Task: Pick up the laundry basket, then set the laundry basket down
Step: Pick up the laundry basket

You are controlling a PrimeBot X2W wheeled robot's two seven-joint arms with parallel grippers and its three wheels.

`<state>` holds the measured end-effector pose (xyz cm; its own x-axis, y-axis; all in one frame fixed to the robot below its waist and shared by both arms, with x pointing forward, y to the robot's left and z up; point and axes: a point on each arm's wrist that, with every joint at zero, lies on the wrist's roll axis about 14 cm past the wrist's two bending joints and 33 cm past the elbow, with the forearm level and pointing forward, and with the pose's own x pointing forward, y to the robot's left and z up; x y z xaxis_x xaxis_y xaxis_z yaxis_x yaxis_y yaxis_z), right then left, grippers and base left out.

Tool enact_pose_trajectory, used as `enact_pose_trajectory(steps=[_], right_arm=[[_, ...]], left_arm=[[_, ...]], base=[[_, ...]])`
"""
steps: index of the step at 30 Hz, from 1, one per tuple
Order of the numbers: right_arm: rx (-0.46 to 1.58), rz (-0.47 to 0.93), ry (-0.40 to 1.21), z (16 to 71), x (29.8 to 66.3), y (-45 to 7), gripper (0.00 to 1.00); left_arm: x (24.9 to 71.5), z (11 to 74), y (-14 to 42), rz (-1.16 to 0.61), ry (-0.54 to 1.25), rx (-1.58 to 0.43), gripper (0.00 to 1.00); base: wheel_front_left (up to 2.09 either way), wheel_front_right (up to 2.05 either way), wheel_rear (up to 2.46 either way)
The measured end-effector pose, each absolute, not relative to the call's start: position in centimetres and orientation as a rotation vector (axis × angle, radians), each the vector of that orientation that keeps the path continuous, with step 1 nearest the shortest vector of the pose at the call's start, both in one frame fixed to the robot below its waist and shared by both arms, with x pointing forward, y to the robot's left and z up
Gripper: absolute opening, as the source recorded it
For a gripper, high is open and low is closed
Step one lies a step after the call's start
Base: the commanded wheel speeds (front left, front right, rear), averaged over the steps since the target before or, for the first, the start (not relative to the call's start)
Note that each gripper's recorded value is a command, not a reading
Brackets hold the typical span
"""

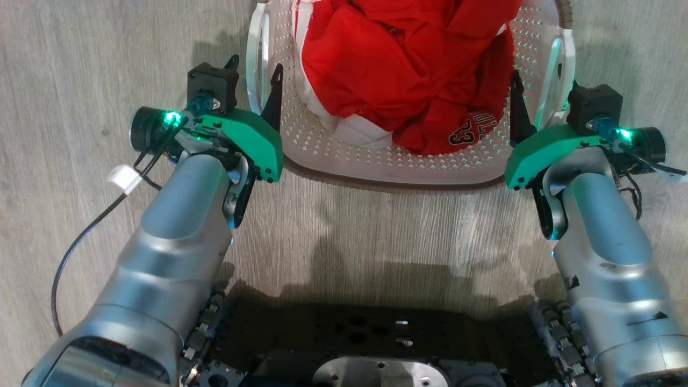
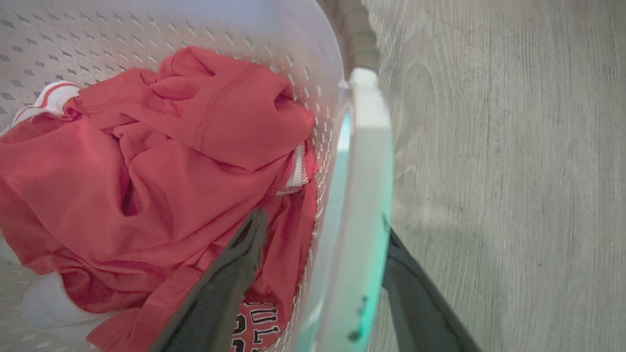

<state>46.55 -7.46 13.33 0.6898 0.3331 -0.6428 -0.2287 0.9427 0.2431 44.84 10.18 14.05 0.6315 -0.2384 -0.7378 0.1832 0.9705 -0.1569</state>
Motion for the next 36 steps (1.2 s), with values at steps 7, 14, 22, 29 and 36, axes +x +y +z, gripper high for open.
enact_pose_trajectory(steps=[7,14,22,29,36], right_arm=[[0.15,0.319,0.74,13.0,47.2,-7.2,0.94],[0.146,0.318,0.735,13.2,47.6,-7.3,0.08],[0.139,0.313,0.755,13.6,47.3,-7.5,0.0],[0.138,0.314,0.77,14.6,47.1,-7.5,0.0],[0.142,0.317,0.792,16.0,46.5,-7.4,0.0]], left_arm=[[44.5,13.6,9.7,-0.263,0.872,-0.063,0.76],[44.9,13.8,9.3,-0.271,0.868,-0.073,0.0],[44.2,14.6,9.0,-0.265,0.878,-0.093,0.0],[43.2,15.8,9.2,-0.248,0.887,-0.1,0.0],[42.7,17.4,9.4,-0.225,0.878,-0.1,0.0]], base=[[0.0,0.0,0.0],[0.0,0.0,0.0],[0.0,0.0,0.0],[0.0,0.0,0.0],[0.0,0.0,0.0]])
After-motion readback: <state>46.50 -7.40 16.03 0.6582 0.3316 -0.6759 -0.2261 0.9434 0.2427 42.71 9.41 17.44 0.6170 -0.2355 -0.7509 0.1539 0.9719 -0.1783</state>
